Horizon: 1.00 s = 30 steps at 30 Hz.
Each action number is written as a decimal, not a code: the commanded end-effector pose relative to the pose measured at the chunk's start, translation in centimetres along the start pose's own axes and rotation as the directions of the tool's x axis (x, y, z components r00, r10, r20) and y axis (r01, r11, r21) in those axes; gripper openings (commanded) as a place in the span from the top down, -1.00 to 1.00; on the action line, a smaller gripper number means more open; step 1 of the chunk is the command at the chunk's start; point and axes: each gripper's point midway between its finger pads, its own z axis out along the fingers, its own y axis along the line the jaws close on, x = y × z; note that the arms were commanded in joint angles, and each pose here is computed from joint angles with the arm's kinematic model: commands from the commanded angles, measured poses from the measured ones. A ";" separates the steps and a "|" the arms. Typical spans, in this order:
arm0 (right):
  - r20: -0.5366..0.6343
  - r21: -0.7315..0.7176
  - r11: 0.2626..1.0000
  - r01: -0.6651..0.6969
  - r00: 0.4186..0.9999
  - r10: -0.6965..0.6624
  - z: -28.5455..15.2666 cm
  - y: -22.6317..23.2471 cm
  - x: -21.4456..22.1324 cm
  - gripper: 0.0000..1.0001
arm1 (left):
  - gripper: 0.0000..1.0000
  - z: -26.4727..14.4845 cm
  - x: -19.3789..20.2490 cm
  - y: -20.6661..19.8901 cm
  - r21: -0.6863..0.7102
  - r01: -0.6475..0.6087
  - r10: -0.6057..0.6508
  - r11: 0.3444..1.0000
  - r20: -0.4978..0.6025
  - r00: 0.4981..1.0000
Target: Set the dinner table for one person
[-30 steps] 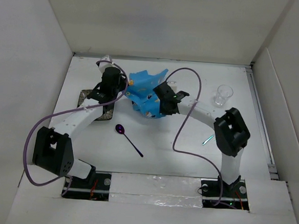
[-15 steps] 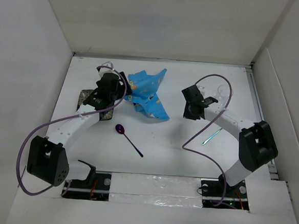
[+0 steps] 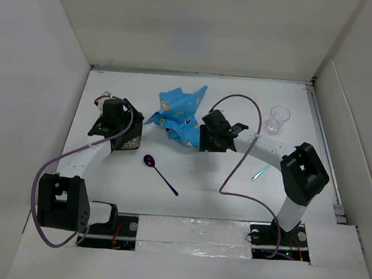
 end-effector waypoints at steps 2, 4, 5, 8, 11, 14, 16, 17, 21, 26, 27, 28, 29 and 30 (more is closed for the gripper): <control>0.055 -0.017 0.999 0.042 0.998 -0.041 -0.2 1.1 -1.6 -0.28 | -0.52 -0.5 0.7 -2.5 0.102 0.185 -0.177 0.978 -0.084 0.981; 0.043 -0.019 0.998 0.051 0.998 -0.051 0.2 1.1 -1.2 -0.28 | -0.64 -0.4 1.3 -3.0 0.114 0.272 -0.258 0.955 -0.123 0.958; 0.037 -0.012 0.998 0.059 0.998 -0.058 0.7 1.0 -1.1 -0.29 | -0.75 -0.4 1.5 -3.3 0.120 0.298 -0.282 0.947 -0.135 0.950; 0.017 0.021 0.993 0.115 0.993 -0.115 1.9 0.8 -1.2 -0.30 | -0.80 -0.1 1.8 -4.1 0.142 0.386 -0.361 0.912 -0.172 0.917; 0.010 0.036 0.989 0.140 0.990 -0.141 2.1 0.9 -1.7 -0.30 | -0.78 0.0 1.5 -4.6 0.134 0.437 -0.412 0.889 -0.177 0.894; 0.009 0.027 0.991 0.134 0.991 -0.134 2.2 0.9 -1.4 -0.30 | -0.68 0.4 1.6 -5.0 0.128 0.490 -0.461 0.862 -0.201 0.864; 0.005 0.032 0.991 0.133 0.991 -0.134 2.4 0.7 -1.2 -0.30 | -0.60 0.8 2.0 -5.0 0.112 0.519 -0.489 0.847 -0.220 0.844; 0.002 0.039 0.990 0.136 0.991 -0.136 2.5 0.5 -1.0 -0.30 | -0.48 1.0 2.1 -4.9 0.104 0.530 -0.500 0.842 -0.219 0.838; 0.006 0.038 0.986 0.160 0.987 -0.160 2.5 0.8 -1.0 -0.30 | -0.19 1.7 1.1 -5.4 0.110 0.553 -0.528 0.826 -0.194 0.827; 0.017 0.026 0.982 0.185 0.983 -0.185 2.1 0.8 -1.1 -0.32 | 0.20 3.5 0.8 -5.1 0.075 0.541 -0.524 0.838 -0.168 0.835; 0.012 0.012 0.982 0.188 0.982 -0.188 2.1 1.0 -1.0 -0.33 | 0.28 3.7 0.5 -5.3 0.083 0.540 -0.523 0.838 -0.159 0.837; 0.009 0.001 0.982 0.189 0.982 -0.189 2.1 1.2 -0.9 -0.35 | 0.37 4.1 0.6 -5.1 0.072 0.535 -0.521 0.842 -0.155 0.840; 0.006 -0.008 0.982 0.189 0.982 -0.189 2.3 1.4 -0.9 -0.37 | 0.54 4.3 0.4 -5.3 0.078 0.533 -0.518 0.843 -0.153 0.842; 0.007 -0.020 0.981 0.193 0.981 -0.192 2.2 1.6 -0.9 -0.37 | 0.62 4.4 0.3 -5.3 0.080 0.529 -0.515 0.845 -0.149 0.844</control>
